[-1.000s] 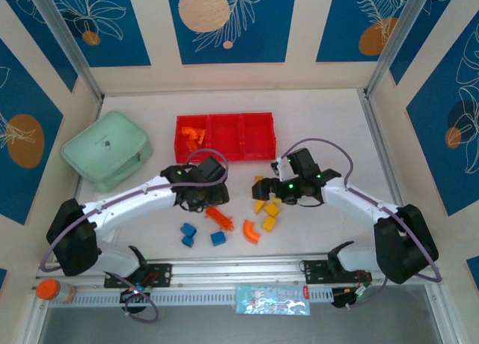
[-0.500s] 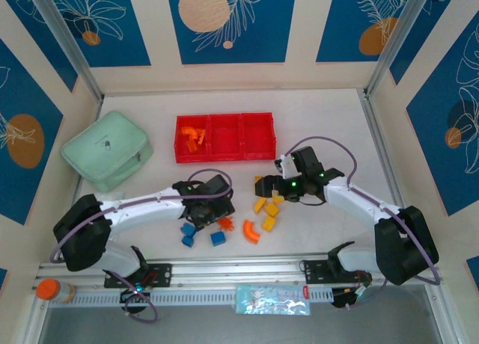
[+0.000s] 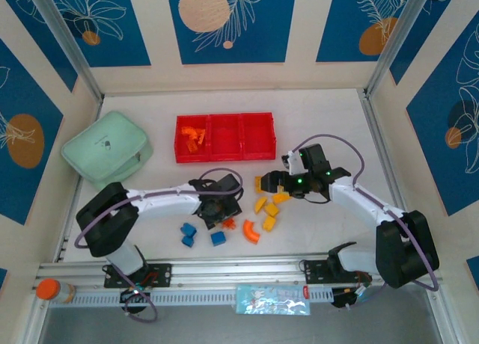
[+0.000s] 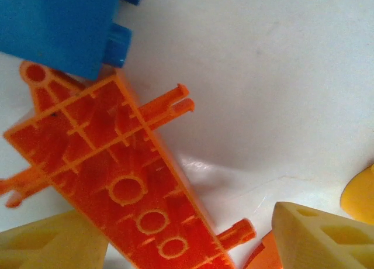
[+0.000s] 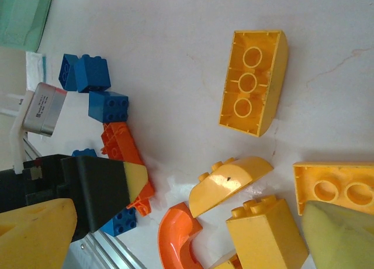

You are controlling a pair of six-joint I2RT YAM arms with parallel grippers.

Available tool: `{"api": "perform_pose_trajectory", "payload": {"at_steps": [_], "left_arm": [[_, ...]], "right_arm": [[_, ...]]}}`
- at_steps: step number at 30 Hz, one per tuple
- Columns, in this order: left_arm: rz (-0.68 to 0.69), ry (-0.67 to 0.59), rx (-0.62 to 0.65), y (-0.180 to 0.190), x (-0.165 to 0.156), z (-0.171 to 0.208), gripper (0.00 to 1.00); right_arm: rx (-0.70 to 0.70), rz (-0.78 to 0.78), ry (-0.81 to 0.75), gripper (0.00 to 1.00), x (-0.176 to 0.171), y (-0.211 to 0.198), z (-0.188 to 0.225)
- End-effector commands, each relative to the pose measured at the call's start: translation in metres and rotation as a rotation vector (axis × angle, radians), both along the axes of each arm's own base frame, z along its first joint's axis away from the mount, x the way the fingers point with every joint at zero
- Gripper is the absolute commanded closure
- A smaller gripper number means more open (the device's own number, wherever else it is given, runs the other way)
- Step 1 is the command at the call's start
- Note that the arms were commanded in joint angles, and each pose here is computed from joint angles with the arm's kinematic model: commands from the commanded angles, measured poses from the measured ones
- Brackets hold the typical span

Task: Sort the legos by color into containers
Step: Move the lego to the bottom-center of the table, then pick up the lego from the middle-left of the table.

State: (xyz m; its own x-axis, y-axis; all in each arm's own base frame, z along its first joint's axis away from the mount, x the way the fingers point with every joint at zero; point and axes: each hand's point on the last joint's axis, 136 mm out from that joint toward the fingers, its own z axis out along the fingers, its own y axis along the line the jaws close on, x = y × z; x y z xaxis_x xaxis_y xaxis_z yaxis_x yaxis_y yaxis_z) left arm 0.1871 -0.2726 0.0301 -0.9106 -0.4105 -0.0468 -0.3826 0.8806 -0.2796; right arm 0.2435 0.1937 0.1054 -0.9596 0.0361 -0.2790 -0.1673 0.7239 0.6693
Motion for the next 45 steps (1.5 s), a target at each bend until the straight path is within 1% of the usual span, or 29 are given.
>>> {"api": "perform_pose_trajectory", "payload": {"at_steps": [1, 5, 9, 11, 13, 16, 19, 24, 31, 33, 36, 39, 42, 45], "left_arm": [[-0.018, -0.01, 0.011, -0.006, 0.013, 0.002, 0.32], [-0.049, -0.033, 0.05, -0.005, 0.02, 0.003, 0.37], [-0.057, -0.043, 0.089, -0.003, 0.026, 0.002, 0.38], [-0.062, -0.063, 0.09, -0.004, 0.033, 0.004, 0.37], [-0.089, -0.085, 0.084, -0.008, 0.042, 0.006, 0.33], [-0.123, -0.101, 0.11, -0.01, 0.05, 0.007, 0.3], [-0.13, -0.105, 0.135, -0.009, 0.054, 0.005, 0.3], [-0.138, -0.125, 0.167, -0.006, 0.064, 0.001, 0.38], [-0.167, -0.094, 0.167, -0.006, 0.057, -0.01, 0.51], [-0.173, -0.094, 0.182, -0.003, 0.057, -0.01, 0.57], [-0.187, -0.101, 0.189, -0.003, 0.058, -0.007, 0.62], [-0.201, -0.113, 0.178, -0.005, 0.059, -0.001, 0.69], [-0.217, -0.143, 0.171, -0.006, 0.062, 0.014, 0.72], [-0.245, -0.207, 0.185, -0.001, 0.069, 0.04, 0.72]], "right_arm": [[0.025, 0.025, 0.003, 0.01, -0.005, 0.001, 0.004], [0.028, 0.021, 0.001, 0.01, -0.005, 0.0, 0.005], [0.033, 0.019, 0.005, 0.01, -0.004, 0.0, 0.005], [0.034, 0.018, 0.005, 0.01, -0.004, 0.001, 0.006], [0.036, 0.018, 0.005, 0.01, -0.004, 0.001, 0.006], [0.038, 0.019, 0.004, 0.01, -0.004, 0.001, 0.007], [0.036, 0.015, 0.003, 0.01, -0.004, 0.0, 0.008], [0.045, 0.014, 0.011, 0.01, -0.004, 0.001, 0.008], [0.042, 0.011, 0.008, 0.01, -0.004, 0.0, 0.009], [0.045, 0.009, 0.008, 0.01, -0.004, 0.0, 0.01], [0.051, 0.011, 0.01, 0.01, -0.004, 0.001, 0.012], [0.05, 0.012, 0.009, 0.01, -0.004, 0.001, 0.014], [0.044, 0.013, 0.002, 0.01, -0.003, 0.0, 0.018], [0.048, 0.015, -0.012, 0.01, -0.002, 0.001, 0.027]]}}
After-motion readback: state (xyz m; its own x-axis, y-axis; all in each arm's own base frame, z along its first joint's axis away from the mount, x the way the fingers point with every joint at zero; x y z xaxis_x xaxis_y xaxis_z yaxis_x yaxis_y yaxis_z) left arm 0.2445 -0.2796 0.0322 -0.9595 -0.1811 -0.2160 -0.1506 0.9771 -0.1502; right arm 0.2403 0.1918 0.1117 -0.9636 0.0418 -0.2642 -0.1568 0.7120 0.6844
